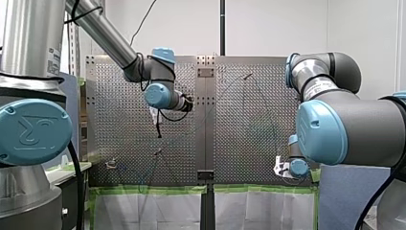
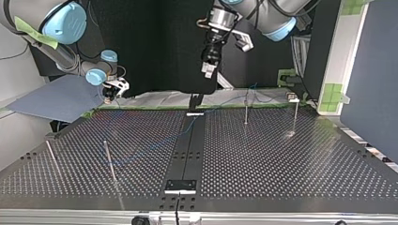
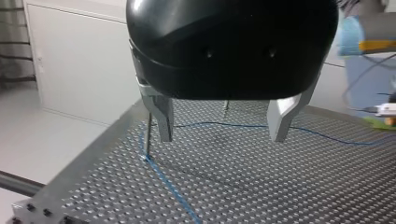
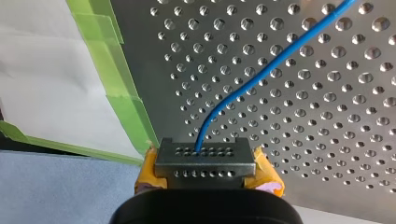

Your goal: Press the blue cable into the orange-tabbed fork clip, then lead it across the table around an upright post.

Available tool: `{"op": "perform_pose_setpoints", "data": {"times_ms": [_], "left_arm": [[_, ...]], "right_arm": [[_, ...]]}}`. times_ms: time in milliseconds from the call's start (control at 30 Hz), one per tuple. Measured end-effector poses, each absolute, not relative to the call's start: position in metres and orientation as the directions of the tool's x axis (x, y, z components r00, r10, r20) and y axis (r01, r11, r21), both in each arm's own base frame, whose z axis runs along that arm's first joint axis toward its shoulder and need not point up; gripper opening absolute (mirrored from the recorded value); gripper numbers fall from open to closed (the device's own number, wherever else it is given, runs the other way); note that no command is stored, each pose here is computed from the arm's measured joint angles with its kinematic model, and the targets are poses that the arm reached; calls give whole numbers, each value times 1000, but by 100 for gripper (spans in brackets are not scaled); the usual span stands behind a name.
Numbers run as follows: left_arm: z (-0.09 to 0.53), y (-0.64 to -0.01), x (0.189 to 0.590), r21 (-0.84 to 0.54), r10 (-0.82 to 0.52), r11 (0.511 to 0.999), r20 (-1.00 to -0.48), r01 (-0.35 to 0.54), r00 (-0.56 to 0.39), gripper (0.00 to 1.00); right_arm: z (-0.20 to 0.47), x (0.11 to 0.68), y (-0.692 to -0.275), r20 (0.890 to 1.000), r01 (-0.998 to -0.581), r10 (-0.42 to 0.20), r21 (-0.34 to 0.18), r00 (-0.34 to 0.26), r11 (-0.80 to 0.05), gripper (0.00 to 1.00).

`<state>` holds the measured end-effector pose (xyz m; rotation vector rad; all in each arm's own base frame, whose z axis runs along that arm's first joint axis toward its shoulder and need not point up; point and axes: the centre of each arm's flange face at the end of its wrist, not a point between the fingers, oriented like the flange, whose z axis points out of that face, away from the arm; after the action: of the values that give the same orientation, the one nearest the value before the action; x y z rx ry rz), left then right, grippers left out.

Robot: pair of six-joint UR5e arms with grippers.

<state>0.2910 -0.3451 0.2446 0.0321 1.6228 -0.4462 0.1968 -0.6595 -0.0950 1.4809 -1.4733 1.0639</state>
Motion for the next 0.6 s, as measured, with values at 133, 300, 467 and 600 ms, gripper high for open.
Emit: {"op": "perform_pose_setpoints", "data": {"times_ms": [133, 300, 467, 600], "left_arm": [[231, -338, 284, -264, -239, 923, -964, 280, -119, 98], [216, -329, 276, -284, -258, 916, -958, 283, -127, 98], [203, -321, 268, -305, -276, 907, -951, 291, -138, 98], [193, -314, 261, -308, -279, 906, -950, 290, -139, 98]], "right_arm": [[-95, 197, -659, 937, -999, -350, -33, -21, -28, 0], [-95, 197, -659, 937, -999, -350, -33, -20, -30, 0], [-95, 198, -659, 937, -999, -350, -33, -20, -31, 0], [-95, 198, -659, 937, -999, -350, -33, -20, -31, 0]]}}
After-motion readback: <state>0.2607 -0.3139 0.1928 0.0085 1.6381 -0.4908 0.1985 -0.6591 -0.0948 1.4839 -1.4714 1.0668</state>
